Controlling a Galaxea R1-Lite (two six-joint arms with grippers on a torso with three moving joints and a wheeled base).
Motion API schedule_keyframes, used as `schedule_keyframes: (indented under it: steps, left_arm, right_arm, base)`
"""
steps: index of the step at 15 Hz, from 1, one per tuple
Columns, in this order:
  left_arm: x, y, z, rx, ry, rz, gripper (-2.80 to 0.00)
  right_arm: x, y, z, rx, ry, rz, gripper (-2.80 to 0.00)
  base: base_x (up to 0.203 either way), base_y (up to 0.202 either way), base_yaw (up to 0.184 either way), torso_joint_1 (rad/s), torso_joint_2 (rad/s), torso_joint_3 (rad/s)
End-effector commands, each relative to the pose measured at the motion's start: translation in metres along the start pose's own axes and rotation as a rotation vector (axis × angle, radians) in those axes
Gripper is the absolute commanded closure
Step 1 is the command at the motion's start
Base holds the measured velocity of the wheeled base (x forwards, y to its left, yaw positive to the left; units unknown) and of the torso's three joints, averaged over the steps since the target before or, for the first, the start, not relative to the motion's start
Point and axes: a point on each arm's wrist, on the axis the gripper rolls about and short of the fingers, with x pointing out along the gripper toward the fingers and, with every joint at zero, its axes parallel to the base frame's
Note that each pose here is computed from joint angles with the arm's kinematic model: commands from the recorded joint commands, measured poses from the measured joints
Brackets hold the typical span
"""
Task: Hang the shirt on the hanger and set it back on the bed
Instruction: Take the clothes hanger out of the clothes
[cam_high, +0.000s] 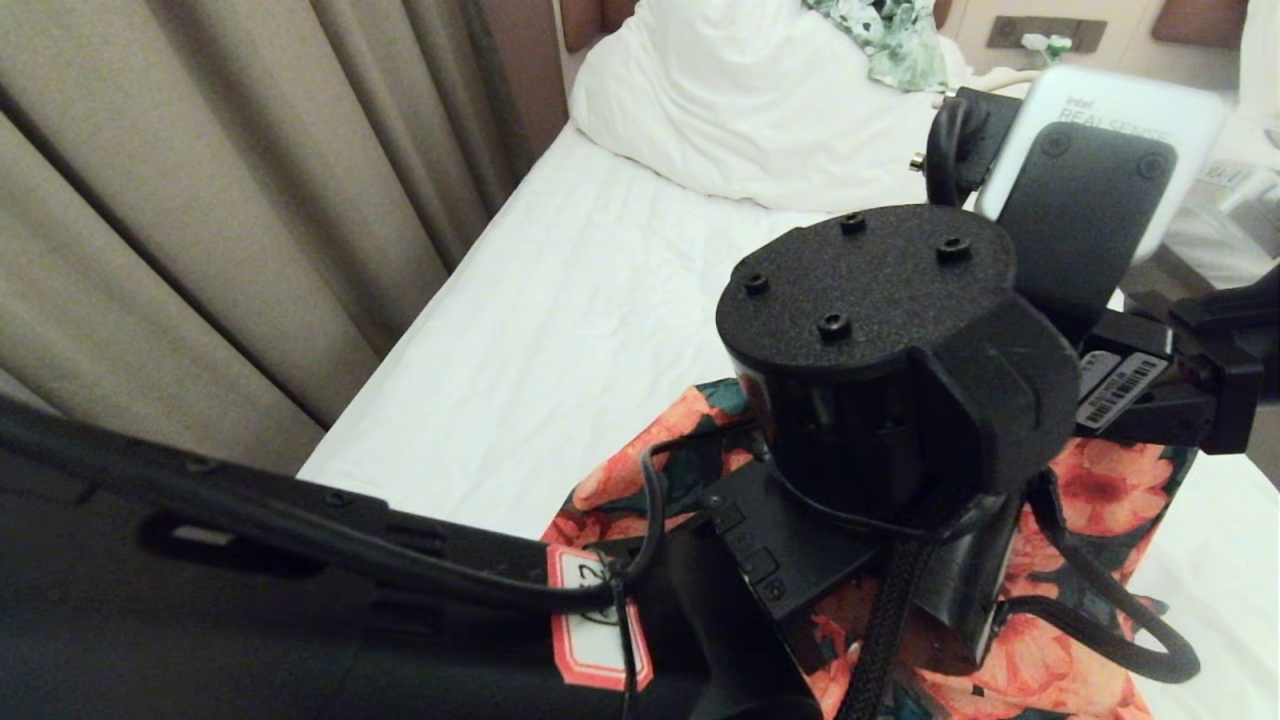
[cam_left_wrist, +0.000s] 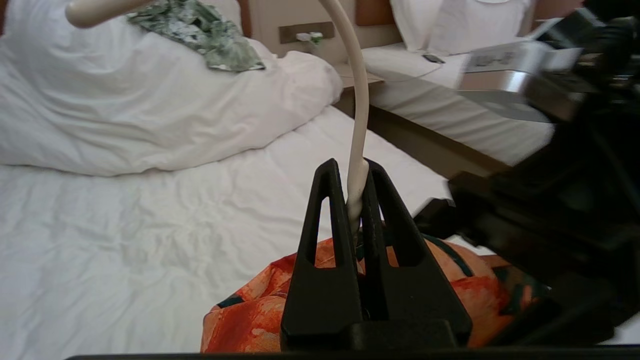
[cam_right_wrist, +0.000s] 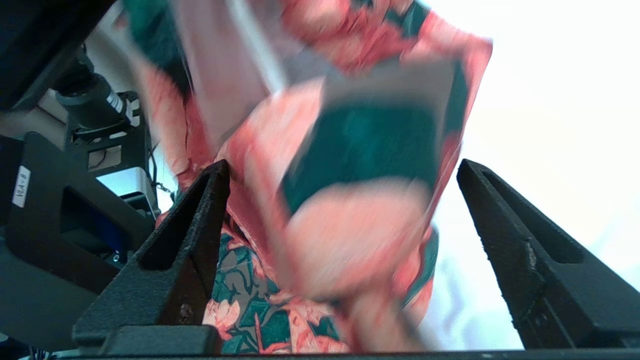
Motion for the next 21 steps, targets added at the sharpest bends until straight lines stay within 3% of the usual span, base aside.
schedule_keyframes:
  steps: [1, 3, 6, 17, 21]
  left_arm:
    - [-0.003, -0.003, 0.004, -0.005, -0.005, -0.006, 0.0]
    - [-0.006, -0.008, 0.005, -0.023, -0.008, -0.021, 0.0]
    - [-0.012, -0.011, 0.006, -0.098, 0.003, -0.021, 0.0]
    - [-0.053, 0.029, 0.03, -0.287, -0.04, 0.005, 0.0]
    - [-0.057, 0.035, 0.036, -0.31, -0.059, 0.011, 0.0]
  right_arm:
    - [0.005, 0.007, 0.007, -0.034, -0.012, 0.032, -2.8]
    - [0.009, 0.011, 0.013, -0.07, -0.024, 0.049, -2.8]
    - [0.004, 0.018, 0.025, -0.1, -0.04, 0.042, -2.8]
    - [-0.001, 0.045, 0.069, 0.016, -0.098, 0.079, -2.8]
    - [-0.008, 0.051, 0.077, 0.064, -0.11, 0.068, -2.8]
  base:
    - [0.0, 0.0, 0.0, 0.0, 0.0, 0.0]
    - [0.0, 0.0, 0.0, 0.0, 0.0, 0.0]
    - [0.0, 0.0, 0.0, 0.0, 0.0, 0.0]
    - [0.0, 0.0, 0.0, 0.0, 0.0, 0.0]
    - [0.0, 0.0, 0.0, 0.0, 0.0, 0.0]
